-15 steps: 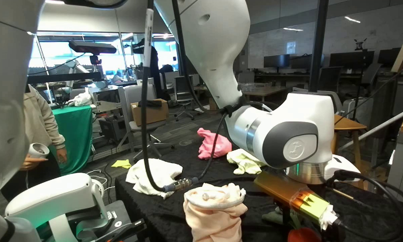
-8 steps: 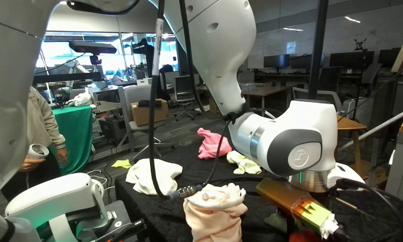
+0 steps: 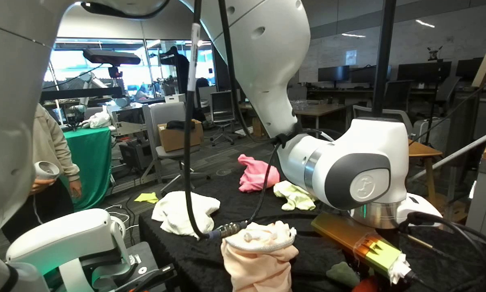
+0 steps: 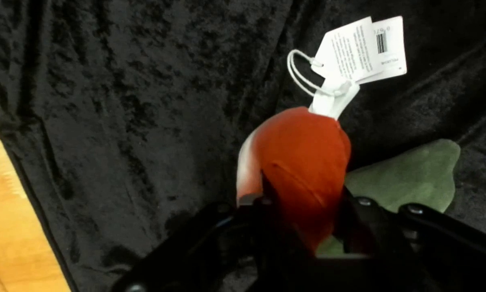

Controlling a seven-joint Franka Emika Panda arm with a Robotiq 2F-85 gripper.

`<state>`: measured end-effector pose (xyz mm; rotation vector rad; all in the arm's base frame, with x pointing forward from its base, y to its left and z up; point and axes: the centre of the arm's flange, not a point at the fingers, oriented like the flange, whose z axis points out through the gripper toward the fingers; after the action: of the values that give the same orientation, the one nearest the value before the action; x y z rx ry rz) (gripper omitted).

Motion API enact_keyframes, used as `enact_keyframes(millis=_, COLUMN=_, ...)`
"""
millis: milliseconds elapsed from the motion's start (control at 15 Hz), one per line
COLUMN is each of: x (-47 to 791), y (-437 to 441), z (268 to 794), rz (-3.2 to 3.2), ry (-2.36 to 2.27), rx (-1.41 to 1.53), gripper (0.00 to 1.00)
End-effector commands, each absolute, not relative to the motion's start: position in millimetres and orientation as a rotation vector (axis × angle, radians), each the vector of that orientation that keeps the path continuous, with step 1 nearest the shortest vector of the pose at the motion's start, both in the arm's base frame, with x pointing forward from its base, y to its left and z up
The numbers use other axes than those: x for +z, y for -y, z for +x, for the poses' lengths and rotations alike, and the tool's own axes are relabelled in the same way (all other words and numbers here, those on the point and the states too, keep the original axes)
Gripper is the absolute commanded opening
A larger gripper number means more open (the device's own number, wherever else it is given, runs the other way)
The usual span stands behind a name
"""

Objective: Pile the things on the table on top of the peach shirt

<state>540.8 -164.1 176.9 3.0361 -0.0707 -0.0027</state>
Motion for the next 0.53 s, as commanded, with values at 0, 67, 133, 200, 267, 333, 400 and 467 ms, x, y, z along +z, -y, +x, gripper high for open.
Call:
enact_keyframes(millis=0, x=195.5, y=157.1, z=543.1, rz=3.034, ry=0.037, rx=0.011, gripper=0.07)
enact_keyframes(millis=67, x=199.3, y=154.3, z=542.7, rz=3.039, ry=0.022, rx=0.011, gripper=0.06)
enact_keyframes(millis=133, x=202.2, y=151.5, z=542.6, rz=3.040, ry=0.012, rx=0.010, gripper=0.06)
enact_keyframes(millis=200, x=205.5, y=148.5, z=542.6, rz=3.045, ry=0.000, rx=0.004, gripper=0.03)
enact_keyframes(millis=267, x=210.0, y=145.0, z=542.0, rz=3.051, ry=-0.014, rx=-0.002, gripper=0.04)
enact_keyframes(millis=333, x=215.8, y=141.2, z=540.7, rz=3.059, ry=-0.035, rx=-0.009, gripper=0.04)
enact_keyframes(millis=400, x=224.5, y=136.1, z=538.0, rz=3.061, ry=-0.067, rx=-0.011, gripper=0.04)
enact_keyframes(millis=467, x=234.5, y=129.4, z=535.3, rz=3.065, ry=-0.104, rx=-0.007, gripper=0.04)
